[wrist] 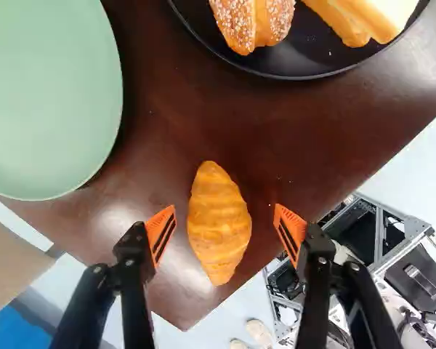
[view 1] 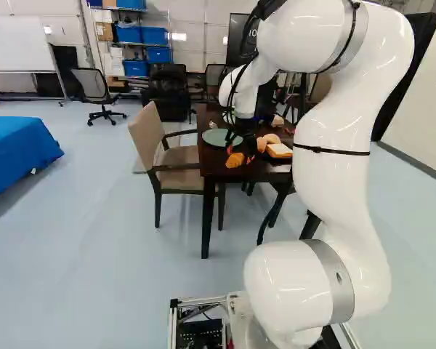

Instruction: Move the croissant to the empty plate

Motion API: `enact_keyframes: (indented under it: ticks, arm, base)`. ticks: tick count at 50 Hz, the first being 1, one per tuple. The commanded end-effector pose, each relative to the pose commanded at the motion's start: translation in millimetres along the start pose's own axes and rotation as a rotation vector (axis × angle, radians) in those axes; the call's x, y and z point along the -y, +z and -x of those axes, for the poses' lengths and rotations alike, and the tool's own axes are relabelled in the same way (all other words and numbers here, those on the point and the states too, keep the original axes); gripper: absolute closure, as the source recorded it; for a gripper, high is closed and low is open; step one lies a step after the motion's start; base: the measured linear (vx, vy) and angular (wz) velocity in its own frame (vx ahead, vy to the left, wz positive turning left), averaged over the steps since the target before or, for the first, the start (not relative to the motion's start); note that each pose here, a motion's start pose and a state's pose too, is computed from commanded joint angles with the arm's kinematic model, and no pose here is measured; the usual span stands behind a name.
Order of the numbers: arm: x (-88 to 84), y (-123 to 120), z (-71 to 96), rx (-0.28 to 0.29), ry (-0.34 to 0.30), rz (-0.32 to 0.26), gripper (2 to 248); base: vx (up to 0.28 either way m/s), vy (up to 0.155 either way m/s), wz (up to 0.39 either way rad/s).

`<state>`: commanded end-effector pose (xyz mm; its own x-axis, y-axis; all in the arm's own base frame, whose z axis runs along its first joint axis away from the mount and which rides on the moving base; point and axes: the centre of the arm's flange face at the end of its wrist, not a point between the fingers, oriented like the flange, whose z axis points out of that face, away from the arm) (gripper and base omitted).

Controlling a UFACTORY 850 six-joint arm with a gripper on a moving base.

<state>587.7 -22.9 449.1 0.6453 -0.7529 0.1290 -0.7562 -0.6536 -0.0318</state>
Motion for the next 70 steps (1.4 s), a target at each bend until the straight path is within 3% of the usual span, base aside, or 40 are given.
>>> enact_keyframes:
  ticks: [8, 9, 14, 15, 24, 25, 29, 30, 59, 70]
  arm:
    - [0.0, 0, 0.0, 0.0, 0.0, 0.0, 69]
    - [0.0, 0, 0.0, 0.0, 0.0, 0.0, 81]
    - [0.2, 0, -0.1, -0.001, 0.0, -0.002, 81]
    - [0.2, 0, -0.2, -0.002, 0.0, -0.003, 94]
    - [1.0, 0, -0.7, -0.008, 0.0, -0.011, 106]
    - [1.0, 0, -0.7, -0.008, 0.0, -0.011, 119]
    - [1.0, 0, -0.7, -0.008, 0.0, -0.011, 119]
    - [1.0, 0, -0.7, -0.008, 0.0, -0.011, 131]
    - [1.0, 0, -0.7, -0.008, 0.0, -0.011, 133]
    - [-0.5, -11, -0.4, -0.02, 0.001, -0.024, 133]
  base:
    - [0.0, 0.0, 0.0]
    - [0.0, 0.0, 0.0]
    - [0.0, 0.0, 0.0]
    - [0.0, 0.0, 0.0]
    - [0.0, 0.0, 0.0]
    - [0.0, 0.0, 0.0]
    - [0.0, 0.0, 0.0]
    - [0.0, 0.0, 0.0]
    - [0.0, 0.0, 0.0]
    - [0.0, 0.0, 0.0]
